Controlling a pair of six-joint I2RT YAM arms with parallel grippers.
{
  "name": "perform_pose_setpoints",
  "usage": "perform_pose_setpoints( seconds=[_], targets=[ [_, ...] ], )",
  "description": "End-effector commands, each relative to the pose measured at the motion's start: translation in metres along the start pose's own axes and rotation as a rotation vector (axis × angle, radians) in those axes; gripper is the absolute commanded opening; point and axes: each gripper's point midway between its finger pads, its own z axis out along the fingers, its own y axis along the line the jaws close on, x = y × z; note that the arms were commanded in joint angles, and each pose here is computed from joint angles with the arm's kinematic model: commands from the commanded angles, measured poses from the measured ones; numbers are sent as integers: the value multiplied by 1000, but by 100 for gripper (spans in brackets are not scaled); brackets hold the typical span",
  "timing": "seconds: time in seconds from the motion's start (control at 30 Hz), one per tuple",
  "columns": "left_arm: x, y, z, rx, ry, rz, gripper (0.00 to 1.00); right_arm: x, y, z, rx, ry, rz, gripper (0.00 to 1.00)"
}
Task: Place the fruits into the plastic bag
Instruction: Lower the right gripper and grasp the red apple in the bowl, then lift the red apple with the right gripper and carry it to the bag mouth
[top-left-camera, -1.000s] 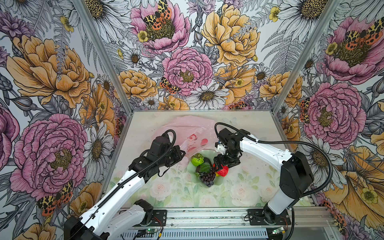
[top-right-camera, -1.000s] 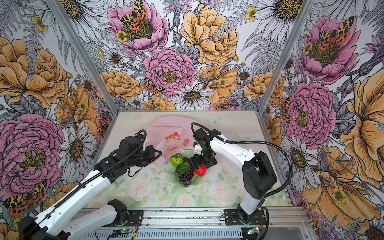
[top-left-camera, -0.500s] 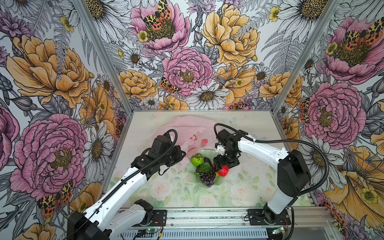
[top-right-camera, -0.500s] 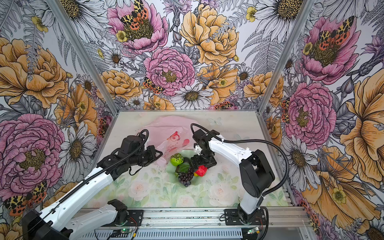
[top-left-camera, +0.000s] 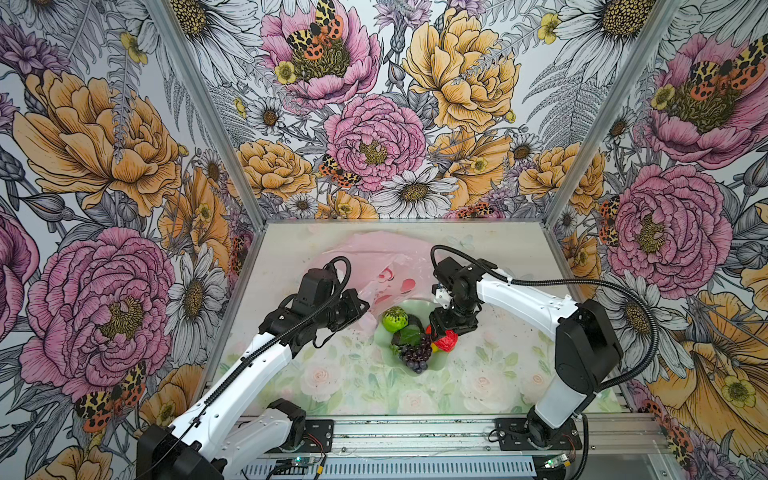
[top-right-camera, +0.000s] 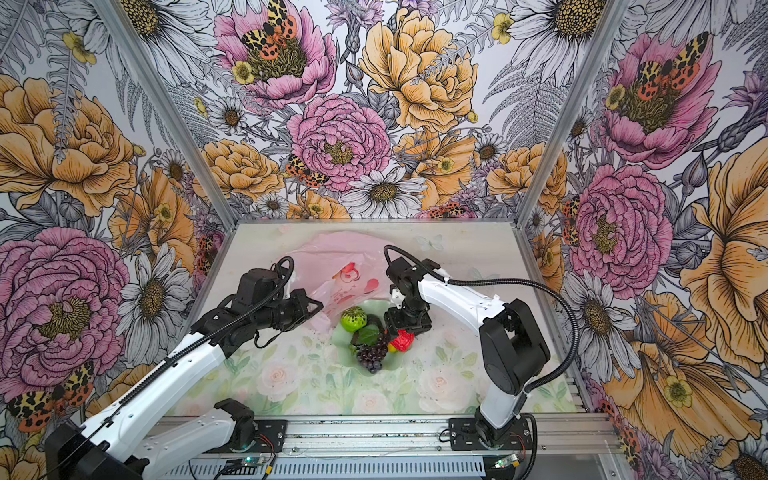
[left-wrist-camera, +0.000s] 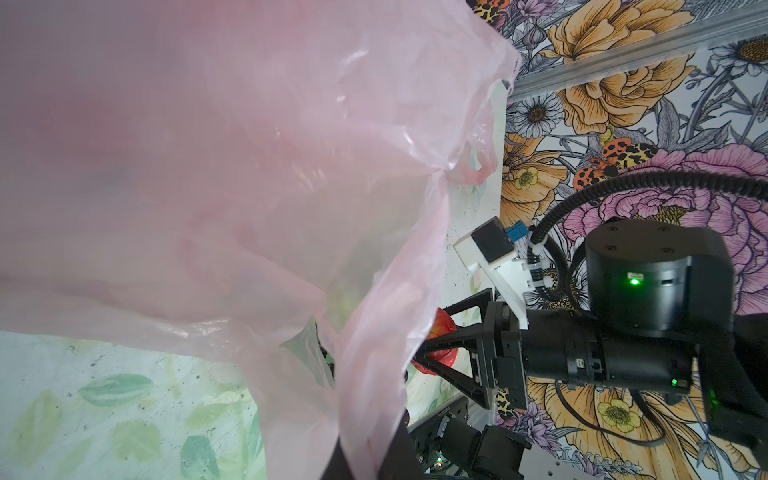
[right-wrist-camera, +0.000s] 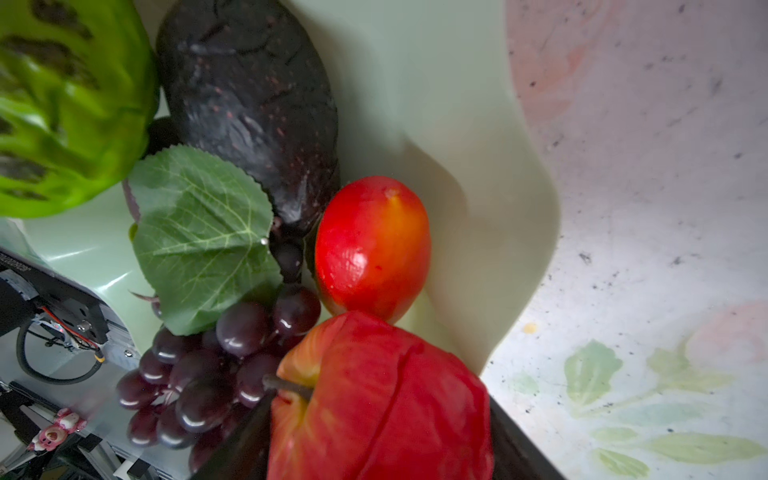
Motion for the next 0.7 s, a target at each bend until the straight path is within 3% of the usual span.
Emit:
perform_pose_setpoints(
  seconds=[0.0,0.67],
  targets=[
    [-3,-7,-4,26,8,23,0,-12,7,-27,-31,-97,11,62],
    [-5,-11,-8,35,-6,15,0,-51,54,-120,-369,-337,119,63]
  ],
)
